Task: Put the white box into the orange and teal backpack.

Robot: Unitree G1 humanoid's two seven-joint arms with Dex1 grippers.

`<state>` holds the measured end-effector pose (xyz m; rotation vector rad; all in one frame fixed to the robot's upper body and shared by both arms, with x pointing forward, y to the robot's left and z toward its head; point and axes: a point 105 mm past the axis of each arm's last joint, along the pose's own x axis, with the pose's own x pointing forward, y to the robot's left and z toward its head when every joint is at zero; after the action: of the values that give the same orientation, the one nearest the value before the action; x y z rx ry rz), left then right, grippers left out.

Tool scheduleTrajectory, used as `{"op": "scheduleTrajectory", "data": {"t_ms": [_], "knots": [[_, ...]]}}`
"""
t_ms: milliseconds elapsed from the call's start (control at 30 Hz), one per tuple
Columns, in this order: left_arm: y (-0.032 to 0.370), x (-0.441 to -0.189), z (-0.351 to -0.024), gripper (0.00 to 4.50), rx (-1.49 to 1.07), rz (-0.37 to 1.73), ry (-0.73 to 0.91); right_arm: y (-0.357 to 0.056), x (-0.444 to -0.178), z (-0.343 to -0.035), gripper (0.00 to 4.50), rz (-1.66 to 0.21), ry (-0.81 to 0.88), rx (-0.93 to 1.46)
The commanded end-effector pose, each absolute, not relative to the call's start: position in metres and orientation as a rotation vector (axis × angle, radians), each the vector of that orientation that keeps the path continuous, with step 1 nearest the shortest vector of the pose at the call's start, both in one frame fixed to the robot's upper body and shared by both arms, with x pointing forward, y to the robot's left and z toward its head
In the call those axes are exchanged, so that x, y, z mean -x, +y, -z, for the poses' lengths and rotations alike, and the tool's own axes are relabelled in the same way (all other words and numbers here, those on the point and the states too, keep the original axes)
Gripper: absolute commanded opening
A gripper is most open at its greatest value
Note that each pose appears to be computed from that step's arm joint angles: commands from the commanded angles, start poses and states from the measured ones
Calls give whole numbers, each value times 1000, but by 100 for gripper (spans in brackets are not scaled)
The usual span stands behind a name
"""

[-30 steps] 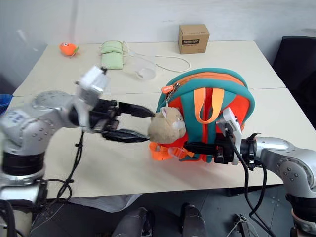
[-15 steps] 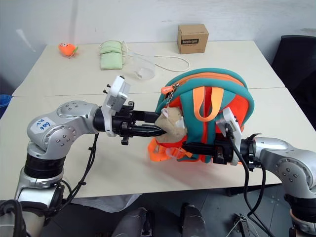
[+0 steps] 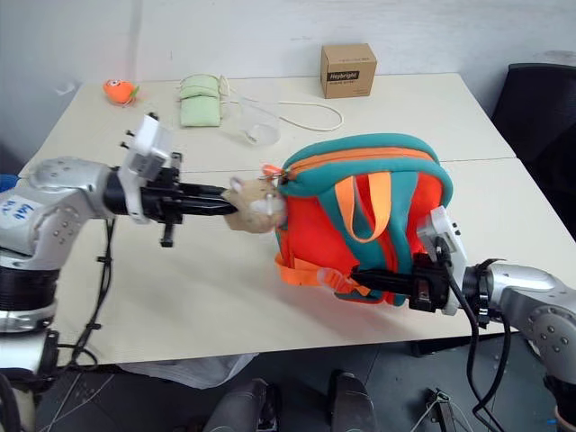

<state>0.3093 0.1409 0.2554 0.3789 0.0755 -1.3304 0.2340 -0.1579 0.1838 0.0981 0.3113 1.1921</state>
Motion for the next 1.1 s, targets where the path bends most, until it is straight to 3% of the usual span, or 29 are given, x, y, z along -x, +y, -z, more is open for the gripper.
{"op": "scheduleTrajectory", "data": {"t_ms": [33, 267, 433, 633, 867, 900, 1000, 1100], "knots": [[151, -316, -254, 1, -542, 1276, 64, -161, -233, -190, 3, -1176, 254, -77], [148, -327, -264, 1, -555, 1251, 21, -163, -235, -187, 3, -1156, 243, -83], [152, -320, -215, 1, -800, 1301, 153, -168, -238, -188, 3, -1132, 232, -78], [136, -327, -178, 1, -1149, 1304, 88, -170, -241, -188, 3, -1124, 227, -57], [67, -328, -190, 1, -893, 1383, -120, -174, -260, -190, 3, -1055, 188, -34], [62, -327, -192, 0, -853, 1393, -125, -176, -263, -193, 38, -1045, 184, -45], [59, -321, -192, 94, -745, 1432, -95, -179, -265, -205, 134, -1048, 171, -64], [88, -320, -203, 195, -608, 1410, -10, -204, -257, -226, 245, -1039, 186, -14]]}}
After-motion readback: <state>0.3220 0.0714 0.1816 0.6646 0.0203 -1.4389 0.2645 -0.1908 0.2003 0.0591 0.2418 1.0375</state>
